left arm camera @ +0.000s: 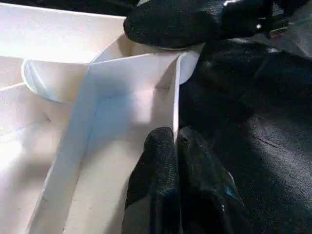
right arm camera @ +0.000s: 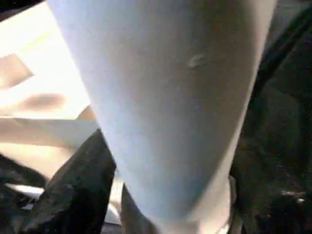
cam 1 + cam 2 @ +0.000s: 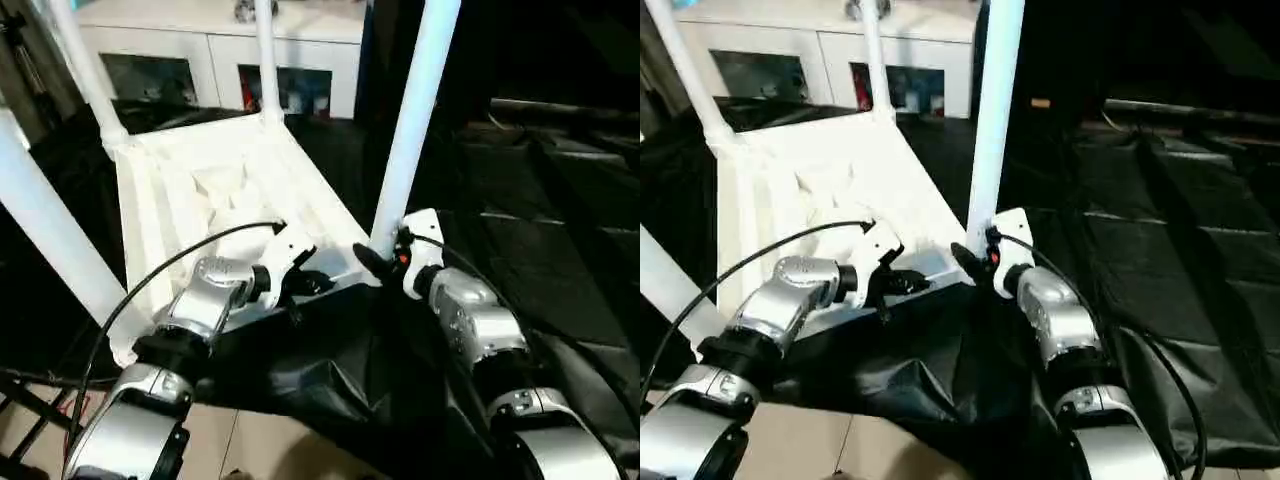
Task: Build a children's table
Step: Rotate leg to tighten
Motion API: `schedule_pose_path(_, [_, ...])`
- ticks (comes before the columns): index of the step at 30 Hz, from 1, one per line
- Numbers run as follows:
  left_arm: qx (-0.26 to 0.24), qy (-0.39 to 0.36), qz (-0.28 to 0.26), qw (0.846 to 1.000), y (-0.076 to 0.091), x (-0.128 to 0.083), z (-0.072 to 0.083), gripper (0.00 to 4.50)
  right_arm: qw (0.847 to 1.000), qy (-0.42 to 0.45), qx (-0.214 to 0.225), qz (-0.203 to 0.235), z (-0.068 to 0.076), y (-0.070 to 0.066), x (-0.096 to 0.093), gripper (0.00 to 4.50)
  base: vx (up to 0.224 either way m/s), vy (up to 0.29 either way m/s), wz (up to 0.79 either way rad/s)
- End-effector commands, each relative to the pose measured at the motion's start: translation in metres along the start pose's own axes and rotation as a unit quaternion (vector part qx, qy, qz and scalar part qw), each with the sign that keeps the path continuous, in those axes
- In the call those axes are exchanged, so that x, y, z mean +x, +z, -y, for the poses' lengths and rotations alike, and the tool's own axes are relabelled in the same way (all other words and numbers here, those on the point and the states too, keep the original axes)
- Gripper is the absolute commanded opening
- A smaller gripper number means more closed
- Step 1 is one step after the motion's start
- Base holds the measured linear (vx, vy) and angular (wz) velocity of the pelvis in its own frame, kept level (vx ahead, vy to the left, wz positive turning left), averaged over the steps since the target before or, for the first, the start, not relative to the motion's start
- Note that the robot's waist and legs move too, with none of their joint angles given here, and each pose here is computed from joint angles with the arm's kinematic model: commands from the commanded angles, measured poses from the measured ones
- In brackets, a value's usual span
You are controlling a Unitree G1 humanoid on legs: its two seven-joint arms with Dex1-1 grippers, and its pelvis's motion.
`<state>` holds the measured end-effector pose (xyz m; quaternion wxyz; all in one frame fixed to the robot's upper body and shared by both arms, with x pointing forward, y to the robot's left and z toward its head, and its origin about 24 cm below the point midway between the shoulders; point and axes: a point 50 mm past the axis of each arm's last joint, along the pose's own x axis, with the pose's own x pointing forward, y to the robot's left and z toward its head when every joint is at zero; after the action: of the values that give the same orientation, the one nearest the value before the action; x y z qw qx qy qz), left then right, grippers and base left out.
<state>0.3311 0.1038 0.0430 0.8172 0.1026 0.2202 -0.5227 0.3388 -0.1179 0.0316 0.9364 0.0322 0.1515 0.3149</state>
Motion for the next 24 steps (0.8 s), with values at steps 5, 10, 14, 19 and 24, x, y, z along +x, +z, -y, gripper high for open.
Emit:
schedule_pose_path(5, [0.064, -0.114, 0.057, 0.99, 0.026, 0.002, 0.02, 0.0, 0.969, 0.239, -0.052, -0.031, -0.041, -0.004, -0.002, 3.93, 0.0, 0.0, 0.0])
schedule_pose_path(10, [0.079, -0.159, 0.031, 0.984, 0.016, -0.014, 0.02, 0.0, 0.947, 0.3, -0.094, -0.062, -0.025, -0.003, -0.027, 3.93, 0.0, 0.0, 0.0])
schedule_pose_path(14, [0.09, -0.174, 0.006, 0.981, 0.01, -0.023, 0.018, 0.0, 0.934, 0.331, -0.105, -0.086, -0.018, -0.003, -0.038, 3.93, 0.0, 0.0, 0.0])
schedule_pose_path(19, [0.092, -0.213, -0.023, 0.972, 0.002, -0.036, 0.019, 0.0, 0.924, 0.353, -0.103, -0.106, -0.013, 0.001, -0.045, 3.49, 0.0, 0.0, 0.0])
schedule_pose_path(24, [0.092, -0.219, -0.025, 0.971, 0.001, -0.039, 0.019, 0.0, 0.919, 0.367, -0.098, -0.108, -0.014, 0.002, -0.046, 3.14, 0.0, 0.0, 0.0])
